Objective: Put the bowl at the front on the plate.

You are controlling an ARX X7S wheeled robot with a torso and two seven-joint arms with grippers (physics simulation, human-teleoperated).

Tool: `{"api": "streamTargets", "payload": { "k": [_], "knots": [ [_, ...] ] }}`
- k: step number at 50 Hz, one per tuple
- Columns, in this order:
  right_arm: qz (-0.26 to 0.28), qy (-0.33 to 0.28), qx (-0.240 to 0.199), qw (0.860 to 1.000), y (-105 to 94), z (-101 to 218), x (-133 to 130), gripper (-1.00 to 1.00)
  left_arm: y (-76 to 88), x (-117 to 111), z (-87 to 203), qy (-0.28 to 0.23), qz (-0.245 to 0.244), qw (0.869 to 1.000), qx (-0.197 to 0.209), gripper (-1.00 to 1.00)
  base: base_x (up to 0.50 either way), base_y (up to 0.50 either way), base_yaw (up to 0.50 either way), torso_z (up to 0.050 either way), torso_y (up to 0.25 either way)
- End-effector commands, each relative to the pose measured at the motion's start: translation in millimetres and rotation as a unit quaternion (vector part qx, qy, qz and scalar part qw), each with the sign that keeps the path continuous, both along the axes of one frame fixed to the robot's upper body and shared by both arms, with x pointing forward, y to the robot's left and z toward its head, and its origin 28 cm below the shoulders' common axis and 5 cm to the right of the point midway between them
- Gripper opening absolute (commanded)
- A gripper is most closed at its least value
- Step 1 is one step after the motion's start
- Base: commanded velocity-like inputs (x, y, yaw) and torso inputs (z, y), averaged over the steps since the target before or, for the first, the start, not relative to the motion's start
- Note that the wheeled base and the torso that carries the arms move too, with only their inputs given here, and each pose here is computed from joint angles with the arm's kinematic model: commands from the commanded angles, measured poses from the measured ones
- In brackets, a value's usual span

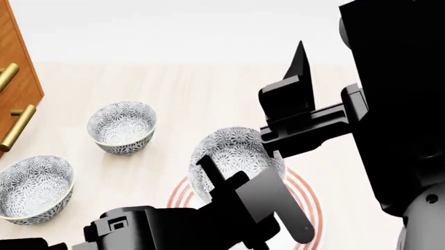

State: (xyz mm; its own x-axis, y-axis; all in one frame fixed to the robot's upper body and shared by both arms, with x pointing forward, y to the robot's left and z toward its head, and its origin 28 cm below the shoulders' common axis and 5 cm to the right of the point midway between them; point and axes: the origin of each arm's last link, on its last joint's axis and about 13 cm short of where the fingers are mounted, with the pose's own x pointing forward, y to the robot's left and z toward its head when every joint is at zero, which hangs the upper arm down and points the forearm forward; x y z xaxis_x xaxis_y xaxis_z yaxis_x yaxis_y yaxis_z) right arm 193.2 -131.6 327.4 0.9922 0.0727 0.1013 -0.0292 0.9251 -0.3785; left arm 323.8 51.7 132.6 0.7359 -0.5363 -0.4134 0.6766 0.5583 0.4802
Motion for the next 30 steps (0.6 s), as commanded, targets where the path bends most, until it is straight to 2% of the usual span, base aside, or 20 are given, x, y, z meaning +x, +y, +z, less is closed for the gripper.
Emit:
{"api": "streamTargets", "payload": {
  "k": [1,11,30],
  "knots": [
    [-0.002,0.000,0.000,1.000,-0.4,-0.6,-2.5,1.00,-4.4,-4.7,0.3,-0.011,-0.003,1.000,0.000,-1.00,0.00,0.00,0.00,0.000,0.000],
    [-0.004,0.000,0.002,1.000,-1.3,-2.7,-4.2,1.00,-4.6,-6.5,-5.3,-0.005,-0.006,1.000,-0.004,-1.00,0.00,0.00,0.00,0.000,0.001],
    [-0.005,0.001,0.003,1.000,-2.1,-4.2,-4.7,1.00,1.1,-8.8,-25.5,0.012,-0.004,1.000,0.016,-1.00,0.00,0.00,0.00,0.000,0.000]
  ]
}}
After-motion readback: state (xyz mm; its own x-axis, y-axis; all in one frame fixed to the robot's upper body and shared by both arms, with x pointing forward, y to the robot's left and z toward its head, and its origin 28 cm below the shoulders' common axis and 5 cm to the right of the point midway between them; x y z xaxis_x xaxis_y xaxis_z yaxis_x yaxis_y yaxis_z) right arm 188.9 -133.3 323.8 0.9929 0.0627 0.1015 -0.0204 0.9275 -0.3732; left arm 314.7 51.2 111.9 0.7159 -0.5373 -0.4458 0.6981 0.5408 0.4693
